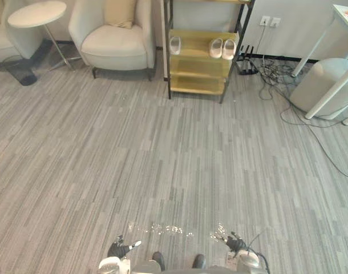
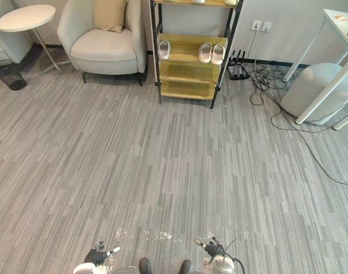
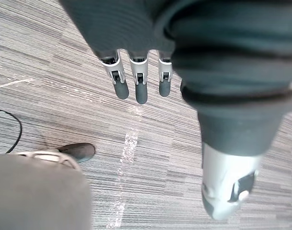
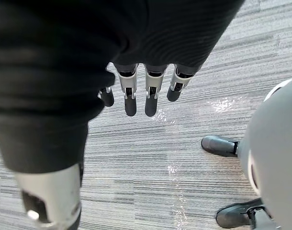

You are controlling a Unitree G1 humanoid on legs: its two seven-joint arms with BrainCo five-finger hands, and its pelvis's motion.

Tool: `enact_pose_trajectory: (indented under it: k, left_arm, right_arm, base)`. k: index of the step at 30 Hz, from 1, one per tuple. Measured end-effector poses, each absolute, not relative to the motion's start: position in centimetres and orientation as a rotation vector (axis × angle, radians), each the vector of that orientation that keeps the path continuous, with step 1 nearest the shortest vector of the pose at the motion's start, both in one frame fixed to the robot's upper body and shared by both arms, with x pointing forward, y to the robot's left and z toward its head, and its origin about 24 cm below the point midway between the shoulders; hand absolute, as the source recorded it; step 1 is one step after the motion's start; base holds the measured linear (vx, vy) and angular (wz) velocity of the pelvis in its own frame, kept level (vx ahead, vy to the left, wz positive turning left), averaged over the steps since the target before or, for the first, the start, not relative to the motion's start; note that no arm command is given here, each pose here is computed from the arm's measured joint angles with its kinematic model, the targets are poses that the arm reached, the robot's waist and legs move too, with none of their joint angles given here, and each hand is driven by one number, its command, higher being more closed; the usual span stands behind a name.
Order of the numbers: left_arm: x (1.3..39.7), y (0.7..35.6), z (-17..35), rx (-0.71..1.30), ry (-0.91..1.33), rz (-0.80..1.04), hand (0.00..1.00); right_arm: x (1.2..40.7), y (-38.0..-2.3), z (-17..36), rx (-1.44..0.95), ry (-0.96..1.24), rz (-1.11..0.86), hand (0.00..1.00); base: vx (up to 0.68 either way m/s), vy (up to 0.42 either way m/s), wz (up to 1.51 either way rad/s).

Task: Organize the slippers on the shoe rack

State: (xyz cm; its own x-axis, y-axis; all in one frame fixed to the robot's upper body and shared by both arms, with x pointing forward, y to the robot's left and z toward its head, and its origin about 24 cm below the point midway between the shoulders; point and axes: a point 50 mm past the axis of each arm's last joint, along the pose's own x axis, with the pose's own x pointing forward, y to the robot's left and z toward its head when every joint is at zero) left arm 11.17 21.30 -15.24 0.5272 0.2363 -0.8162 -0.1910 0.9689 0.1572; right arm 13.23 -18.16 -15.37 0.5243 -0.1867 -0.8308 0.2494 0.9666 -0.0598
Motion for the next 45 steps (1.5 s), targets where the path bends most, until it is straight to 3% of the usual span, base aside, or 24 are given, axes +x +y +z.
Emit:
enact_pose_trajectory:
  k: [13,19,30,31,37,45]
  left_arm:
    - [10.8,21.1,-15.2,-0.039,0.96,0.349,0.0]
    - [9.3,22.8,-15.4,0.002,1.01,0.378,0.0]
    - [11.0,22.1,-15.0,-0.02,0.952,0.367,0.0]
    - [10.8,20.9,-15.3,-0.055,0.963,0.359,0.0]
    - [12.0,20.2,-14.9,-0.096,0.918,0.364,0.0]
    - [15.3,19.4,-13.5,-0.13,0.798,0.341,0.0]
  right_arm:
    - [12.3,-19.7,-15.3,-0.004,0.985,-0.284,0.0]
    - [13.2,-17.9,-15.0,-0.018,0.941,-0.195,0.0]
    - [14.8,-18.4,-14.1,-0.112,0.866,-0.116,0.0]
    - [15.6,-19.0,-13.7,-0.143,0.847,-0.11,0.0]
    - [14.8,-20.0,-14.1,-0.163,0.89,-0.128,0.0]
    - [14.4,-18.1,-14.8,-0.114,0.938,-0.136,0.0]
  base:
    - [0.2,0.103,-0.36]
    - [0.47,0.268,-0.41]
    - [0.46,-0.026,0.15]
    - [0.44,-0.188,0.11]
    - [0.46,-0.217,0.09]
    - [0.43,0.025,0.02]
